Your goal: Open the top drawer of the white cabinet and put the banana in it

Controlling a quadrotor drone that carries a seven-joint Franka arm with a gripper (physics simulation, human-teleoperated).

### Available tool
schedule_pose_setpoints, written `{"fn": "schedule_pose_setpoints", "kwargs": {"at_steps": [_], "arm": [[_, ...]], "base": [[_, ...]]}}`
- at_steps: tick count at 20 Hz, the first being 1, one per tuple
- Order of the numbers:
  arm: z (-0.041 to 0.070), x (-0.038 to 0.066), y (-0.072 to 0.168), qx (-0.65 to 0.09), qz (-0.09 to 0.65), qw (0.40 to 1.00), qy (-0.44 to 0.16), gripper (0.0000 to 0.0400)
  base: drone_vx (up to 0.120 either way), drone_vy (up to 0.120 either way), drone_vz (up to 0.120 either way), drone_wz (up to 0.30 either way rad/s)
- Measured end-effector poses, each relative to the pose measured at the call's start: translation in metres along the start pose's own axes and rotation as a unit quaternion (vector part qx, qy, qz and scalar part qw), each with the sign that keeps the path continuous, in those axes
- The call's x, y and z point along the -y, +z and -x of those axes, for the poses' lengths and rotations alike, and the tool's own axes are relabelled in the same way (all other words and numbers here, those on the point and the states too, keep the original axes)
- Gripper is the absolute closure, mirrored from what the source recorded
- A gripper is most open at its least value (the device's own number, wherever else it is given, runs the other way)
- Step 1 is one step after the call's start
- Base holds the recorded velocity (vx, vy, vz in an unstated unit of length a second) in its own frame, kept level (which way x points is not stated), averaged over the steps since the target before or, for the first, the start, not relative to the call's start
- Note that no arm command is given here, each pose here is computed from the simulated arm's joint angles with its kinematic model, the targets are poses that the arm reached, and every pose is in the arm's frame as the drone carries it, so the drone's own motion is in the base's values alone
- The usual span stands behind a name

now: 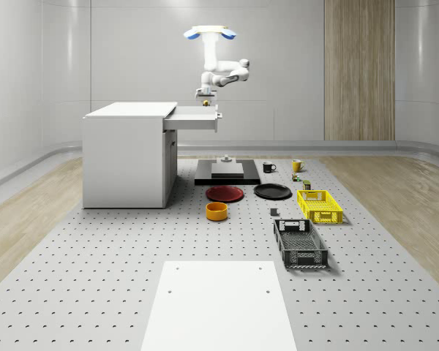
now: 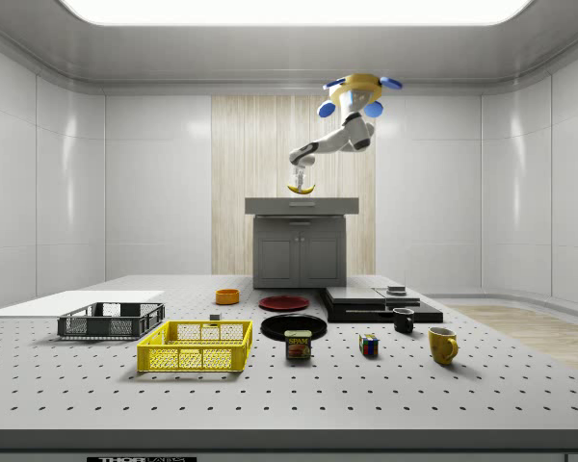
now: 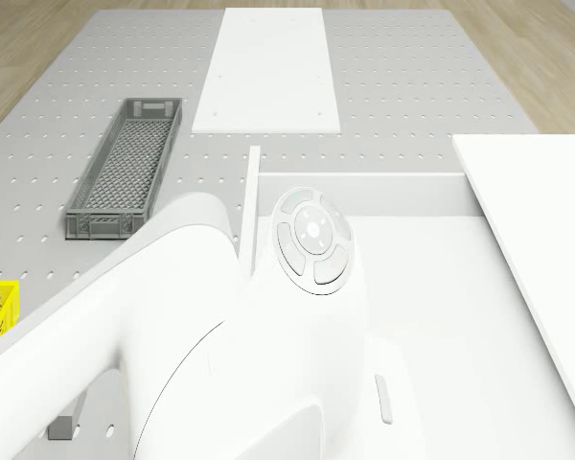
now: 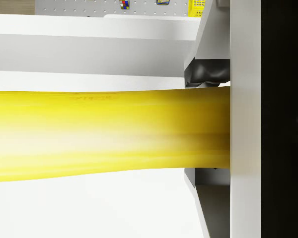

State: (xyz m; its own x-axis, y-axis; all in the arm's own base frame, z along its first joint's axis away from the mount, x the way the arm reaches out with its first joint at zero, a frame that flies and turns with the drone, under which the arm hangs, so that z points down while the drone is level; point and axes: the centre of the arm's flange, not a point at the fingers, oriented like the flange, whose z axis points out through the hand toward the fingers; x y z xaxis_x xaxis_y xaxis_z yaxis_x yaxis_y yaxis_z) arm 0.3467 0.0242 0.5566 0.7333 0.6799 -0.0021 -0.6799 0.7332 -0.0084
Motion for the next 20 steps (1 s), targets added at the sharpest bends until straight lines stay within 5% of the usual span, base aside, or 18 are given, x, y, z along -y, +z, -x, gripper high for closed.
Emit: {"fn": "schedule_pose_setpoints", "kwargs": {"at_steps": [9,20], "arm": [[0.000,0.000,0.000,0.000,0.000,1.000,0.000,0.0210],[0.000,0.000,0.039,0.000,0.000,1.000,0.000,0.0210]], "base": [[0.000,-0.116,0.000,0.000],[0.000,0.000,0.000,0.000]]}}
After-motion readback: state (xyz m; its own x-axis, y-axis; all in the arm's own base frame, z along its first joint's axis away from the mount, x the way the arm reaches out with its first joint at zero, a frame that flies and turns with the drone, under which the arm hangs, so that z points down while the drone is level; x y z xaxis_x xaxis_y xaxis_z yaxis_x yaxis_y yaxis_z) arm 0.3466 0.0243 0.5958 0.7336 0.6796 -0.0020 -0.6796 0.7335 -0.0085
